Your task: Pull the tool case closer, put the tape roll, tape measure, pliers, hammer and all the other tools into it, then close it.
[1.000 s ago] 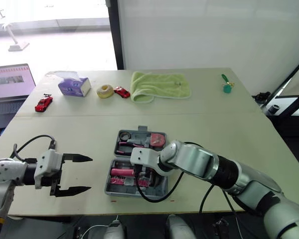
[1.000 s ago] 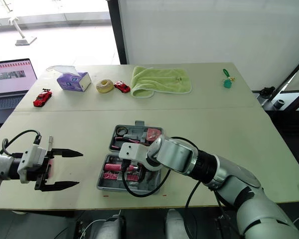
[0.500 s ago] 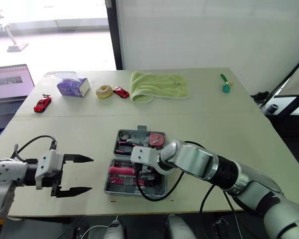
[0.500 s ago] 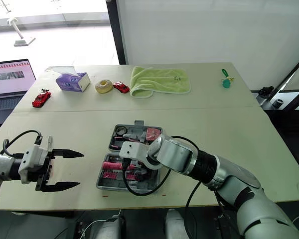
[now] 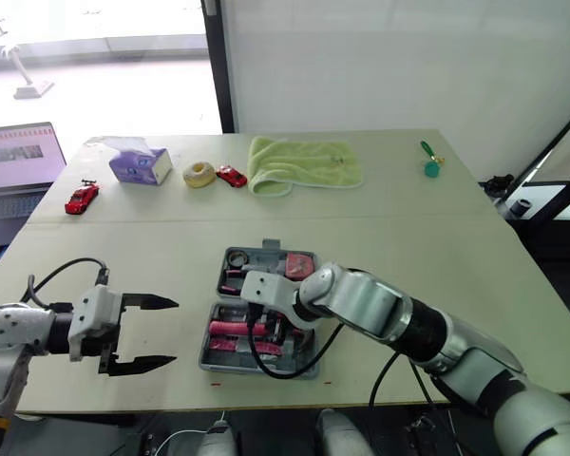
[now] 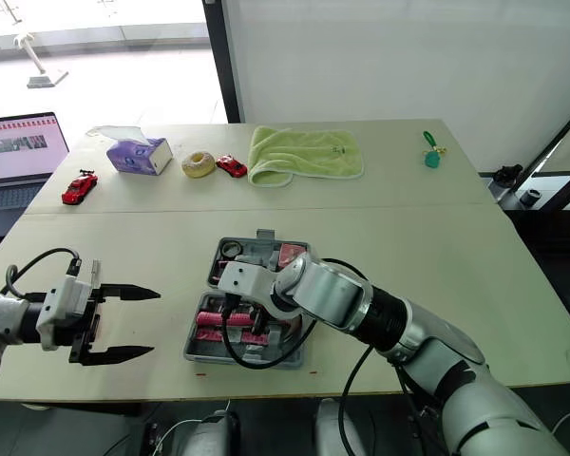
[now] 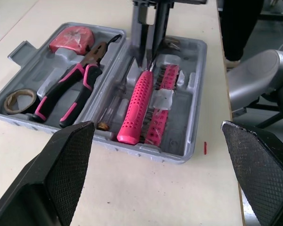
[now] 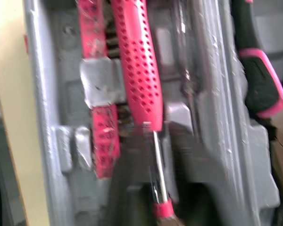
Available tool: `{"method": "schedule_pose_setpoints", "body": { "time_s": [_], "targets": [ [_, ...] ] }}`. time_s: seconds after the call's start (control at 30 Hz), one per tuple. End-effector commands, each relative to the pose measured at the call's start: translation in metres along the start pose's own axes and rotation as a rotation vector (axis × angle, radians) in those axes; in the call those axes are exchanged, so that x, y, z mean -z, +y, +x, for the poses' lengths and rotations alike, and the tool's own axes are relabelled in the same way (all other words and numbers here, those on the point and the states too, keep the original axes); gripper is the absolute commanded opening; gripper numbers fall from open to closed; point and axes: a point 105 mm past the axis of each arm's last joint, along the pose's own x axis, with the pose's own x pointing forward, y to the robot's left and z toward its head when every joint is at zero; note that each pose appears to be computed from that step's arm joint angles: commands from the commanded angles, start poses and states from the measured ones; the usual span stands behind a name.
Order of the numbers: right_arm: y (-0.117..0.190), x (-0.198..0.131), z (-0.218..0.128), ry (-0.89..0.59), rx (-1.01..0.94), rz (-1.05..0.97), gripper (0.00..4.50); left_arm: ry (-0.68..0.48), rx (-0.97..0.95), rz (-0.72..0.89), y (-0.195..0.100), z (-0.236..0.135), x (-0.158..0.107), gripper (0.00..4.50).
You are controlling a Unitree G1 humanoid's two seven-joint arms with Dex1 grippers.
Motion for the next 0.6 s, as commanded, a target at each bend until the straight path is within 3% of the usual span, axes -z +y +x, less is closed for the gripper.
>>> {"method": "schedule_pose_setpoints", "body": {
  "time_s": [0.03, 0.6],
  "targets": [
    [0.001, -0.009, 0.002, -0.034, 0.008, -0.018, 0.11, -0.007, -0.007, 0.02, 0.001, -0.002, -0.005, 4.5],
    [0.01, 0.029, 0.032, 0.119, -0.044, 0.006, 0.11, 0.001, -0.02, 0.027, 0.002, -0.004, -0.005, 4.5]
  ]
}}
